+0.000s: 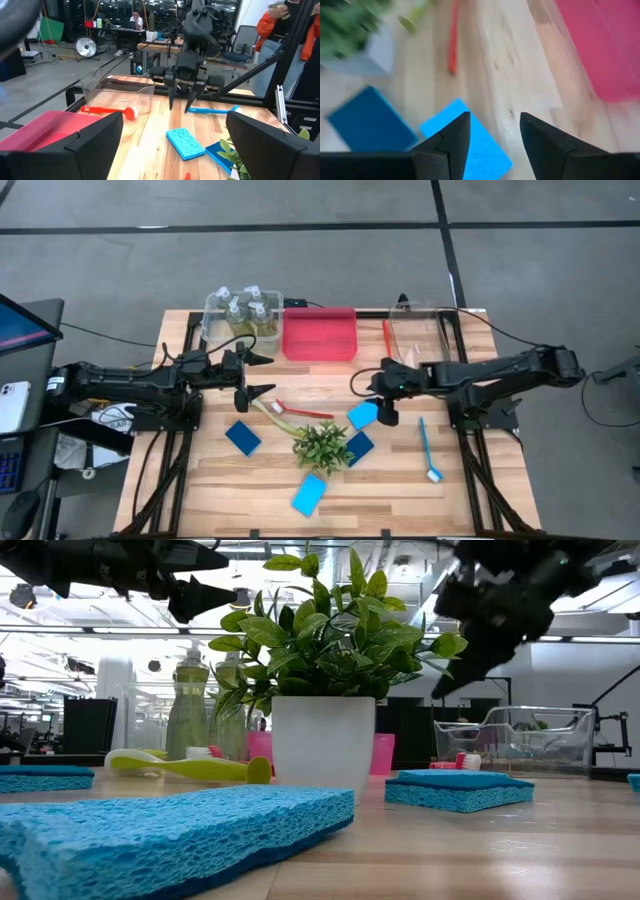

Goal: Pick & Place Kitchen Sink Supplies
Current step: Put the blue dish brush into the red bin

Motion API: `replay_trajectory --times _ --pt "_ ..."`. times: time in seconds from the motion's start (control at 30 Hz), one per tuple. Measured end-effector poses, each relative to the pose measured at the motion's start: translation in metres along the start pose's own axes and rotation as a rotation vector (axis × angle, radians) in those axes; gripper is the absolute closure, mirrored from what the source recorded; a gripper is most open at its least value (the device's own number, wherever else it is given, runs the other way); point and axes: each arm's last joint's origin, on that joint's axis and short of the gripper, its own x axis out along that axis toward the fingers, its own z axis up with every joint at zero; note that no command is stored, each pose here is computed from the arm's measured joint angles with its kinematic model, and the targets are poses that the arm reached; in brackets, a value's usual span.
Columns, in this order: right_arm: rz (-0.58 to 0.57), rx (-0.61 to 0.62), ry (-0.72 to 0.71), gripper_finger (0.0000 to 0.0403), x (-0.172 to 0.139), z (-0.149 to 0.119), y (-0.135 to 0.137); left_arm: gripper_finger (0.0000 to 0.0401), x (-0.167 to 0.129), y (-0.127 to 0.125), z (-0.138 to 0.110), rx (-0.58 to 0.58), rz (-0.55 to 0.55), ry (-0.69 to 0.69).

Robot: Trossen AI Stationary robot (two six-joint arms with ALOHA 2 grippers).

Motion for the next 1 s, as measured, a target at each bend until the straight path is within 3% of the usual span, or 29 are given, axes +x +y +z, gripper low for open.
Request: replay_trajectory --times 0.2,0.37,0.63,0.83,1.0 --pt "-0.023 -0.091 0.065 0.0237 0.017 0.002 0.001 0.0045 0.000 0.000 0.001 0.000 0.000 -0.006" --pt "-0.025 -0.084 0.084 0.0237 0.023 0.010 0.002 0.0045 0.000 0.000 0.001 0.000 0.000 -0.006" --pt "-0.062 0.121 0.265 0.0237 0.012 0.011 0.002 0.0045 0.000 0.000 0.001 0.000 0.000 -0.007" --pt "-0.125 0.311 0.427 0.0237 0.005 -0.005 0.005 0.0045 0.000 0.000 0.001 0.000 0.000 -0.006" --pt "-0.147 0.343 0.533 0.0237 -0.002 -0.015 0.016 0.0045 0.000 0.000 0.001 0.007 0.000 -0.007"
